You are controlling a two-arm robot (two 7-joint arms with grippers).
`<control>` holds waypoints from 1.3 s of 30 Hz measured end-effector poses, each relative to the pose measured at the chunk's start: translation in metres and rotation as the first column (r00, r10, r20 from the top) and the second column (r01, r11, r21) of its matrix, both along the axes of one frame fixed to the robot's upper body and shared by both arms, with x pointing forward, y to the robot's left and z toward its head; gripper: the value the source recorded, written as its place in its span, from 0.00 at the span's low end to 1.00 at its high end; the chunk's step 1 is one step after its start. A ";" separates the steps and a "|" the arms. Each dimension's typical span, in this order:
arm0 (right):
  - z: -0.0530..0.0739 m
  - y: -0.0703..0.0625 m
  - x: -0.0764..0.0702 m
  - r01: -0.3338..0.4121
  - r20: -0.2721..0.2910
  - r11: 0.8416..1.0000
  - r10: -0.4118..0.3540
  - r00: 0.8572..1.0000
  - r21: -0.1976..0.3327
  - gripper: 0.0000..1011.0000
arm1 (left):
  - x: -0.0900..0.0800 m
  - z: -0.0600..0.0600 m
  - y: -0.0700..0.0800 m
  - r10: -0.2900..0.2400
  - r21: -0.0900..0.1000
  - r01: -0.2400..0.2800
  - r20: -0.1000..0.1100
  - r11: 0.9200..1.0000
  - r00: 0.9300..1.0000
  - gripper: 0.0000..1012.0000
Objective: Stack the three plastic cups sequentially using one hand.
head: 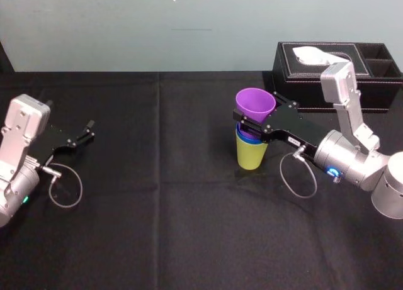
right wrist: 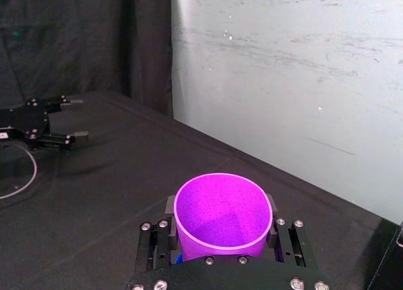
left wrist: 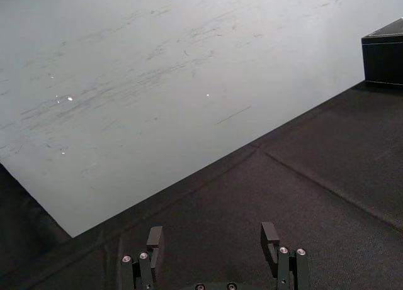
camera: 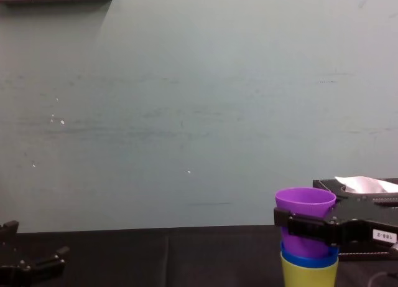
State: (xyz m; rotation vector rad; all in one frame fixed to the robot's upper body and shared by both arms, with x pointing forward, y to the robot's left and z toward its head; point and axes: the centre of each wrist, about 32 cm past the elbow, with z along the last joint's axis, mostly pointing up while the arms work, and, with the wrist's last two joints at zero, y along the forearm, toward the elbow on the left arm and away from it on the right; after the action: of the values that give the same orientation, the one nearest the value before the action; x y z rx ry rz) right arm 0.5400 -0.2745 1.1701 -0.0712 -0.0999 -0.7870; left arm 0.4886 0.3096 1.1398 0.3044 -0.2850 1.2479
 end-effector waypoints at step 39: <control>-0.013 0.003 -0.005 0.003 -0.032 1.000 -0.003 0.999 -0.025 0.74 | 0.000 0.000 0.000 0.000 0.000 0.000 0.000 1.000 1.000 1.00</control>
State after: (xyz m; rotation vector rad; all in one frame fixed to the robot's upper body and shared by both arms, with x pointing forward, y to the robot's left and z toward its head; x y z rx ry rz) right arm 0.5353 -0.2717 1.1567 -0.1076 -0.0789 -0.7874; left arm 0.4886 0.3097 1.1398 0.3045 -0.2850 1.2480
